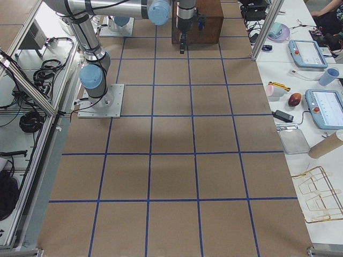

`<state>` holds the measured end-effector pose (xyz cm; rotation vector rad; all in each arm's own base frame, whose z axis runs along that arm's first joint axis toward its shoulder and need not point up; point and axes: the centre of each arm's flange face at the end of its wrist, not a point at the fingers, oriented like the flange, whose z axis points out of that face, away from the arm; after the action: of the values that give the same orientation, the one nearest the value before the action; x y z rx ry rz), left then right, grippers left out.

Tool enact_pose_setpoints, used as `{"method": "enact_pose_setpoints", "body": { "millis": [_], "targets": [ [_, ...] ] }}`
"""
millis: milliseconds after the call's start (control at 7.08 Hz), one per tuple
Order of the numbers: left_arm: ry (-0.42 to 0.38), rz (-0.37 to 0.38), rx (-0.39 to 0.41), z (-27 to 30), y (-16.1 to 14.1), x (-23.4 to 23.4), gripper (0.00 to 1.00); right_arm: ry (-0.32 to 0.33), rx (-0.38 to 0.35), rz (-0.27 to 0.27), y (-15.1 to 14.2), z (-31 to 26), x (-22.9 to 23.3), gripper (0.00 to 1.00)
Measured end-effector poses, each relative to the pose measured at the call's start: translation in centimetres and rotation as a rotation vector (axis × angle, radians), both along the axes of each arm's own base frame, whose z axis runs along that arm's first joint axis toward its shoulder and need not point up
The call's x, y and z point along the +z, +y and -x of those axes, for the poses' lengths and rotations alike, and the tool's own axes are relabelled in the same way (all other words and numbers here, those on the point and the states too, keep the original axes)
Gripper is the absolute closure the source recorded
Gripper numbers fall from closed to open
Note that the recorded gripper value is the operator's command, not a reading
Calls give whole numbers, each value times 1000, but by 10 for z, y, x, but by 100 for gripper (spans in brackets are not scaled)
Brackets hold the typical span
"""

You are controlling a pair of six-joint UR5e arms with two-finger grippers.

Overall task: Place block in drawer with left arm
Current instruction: 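Carry the yellow cube over the open drawer with the left gripper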

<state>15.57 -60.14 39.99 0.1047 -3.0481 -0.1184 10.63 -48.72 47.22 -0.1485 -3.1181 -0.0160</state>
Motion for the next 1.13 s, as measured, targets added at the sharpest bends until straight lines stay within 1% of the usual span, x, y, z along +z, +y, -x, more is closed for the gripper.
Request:
{"method": "enact_pose_setpoints", "body": {
  "millis": [282, 565, 1130],
  "targets": [
    [30, 18, 2, 6, -6, -19, 80, 0, 0, 0, 0, 0, 0, 0],
    [32, 38, 0, 11, -8, -43, 80, 0, 0, 0, 0, 0, 0, 0],
    [45, 23, -11, 11, -12, -72, 80, 0, 0, 0, 0, 0, 0, 0]
  ]
}}
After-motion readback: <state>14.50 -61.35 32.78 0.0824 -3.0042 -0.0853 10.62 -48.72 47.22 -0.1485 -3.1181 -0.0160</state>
